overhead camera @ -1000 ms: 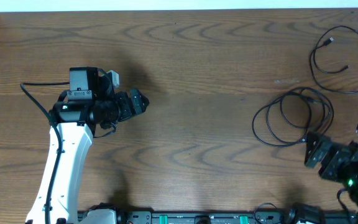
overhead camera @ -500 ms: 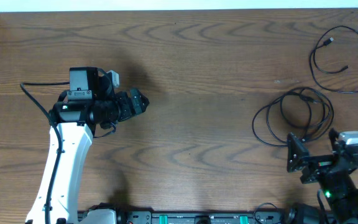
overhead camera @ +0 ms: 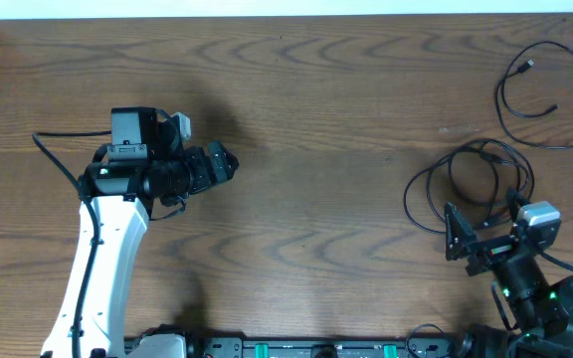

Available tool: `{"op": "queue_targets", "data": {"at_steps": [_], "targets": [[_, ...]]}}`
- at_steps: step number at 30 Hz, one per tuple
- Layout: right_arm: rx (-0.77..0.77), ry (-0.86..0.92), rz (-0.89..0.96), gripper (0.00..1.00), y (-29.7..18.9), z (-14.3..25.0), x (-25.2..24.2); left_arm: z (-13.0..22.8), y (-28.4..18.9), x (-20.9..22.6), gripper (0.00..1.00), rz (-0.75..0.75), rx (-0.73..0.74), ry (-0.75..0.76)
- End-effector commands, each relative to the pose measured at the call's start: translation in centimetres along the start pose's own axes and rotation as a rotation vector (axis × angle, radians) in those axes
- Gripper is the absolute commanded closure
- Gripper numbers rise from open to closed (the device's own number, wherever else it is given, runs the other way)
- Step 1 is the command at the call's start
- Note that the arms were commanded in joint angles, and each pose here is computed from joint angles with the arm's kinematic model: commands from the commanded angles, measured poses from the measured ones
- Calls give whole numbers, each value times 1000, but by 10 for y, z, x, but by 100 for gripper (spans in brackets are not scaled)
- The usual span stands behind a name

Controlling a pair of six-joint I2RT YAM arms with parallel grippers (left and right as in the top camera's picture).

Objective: Untangle cables

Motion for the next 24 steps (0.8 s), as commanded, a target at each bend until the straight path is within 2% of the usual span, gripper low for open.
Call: {"op": "queue_targets", "data": {"at_steps": [1,16,24], "targets": [[4,7,-51,1,2,7,6,-2,-4,0,3,-6,-16,5],[30,7,-105,1,7,19,16,-2,-4,0,3,-6,-16,5],[-16,-42,-86,1,12,10,26,-2,-4,0,3,-6,-16,5]]}}
Point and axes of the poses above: each gripper's point midway between its finger pads, its own y axis out along the fingers, its own x axis along the line the jaws close on, z = x × y, the point moved 1 cm from there along -y, back along the fingers, and after that the axes turned 2 degrees about y, right-handed, at the moved point
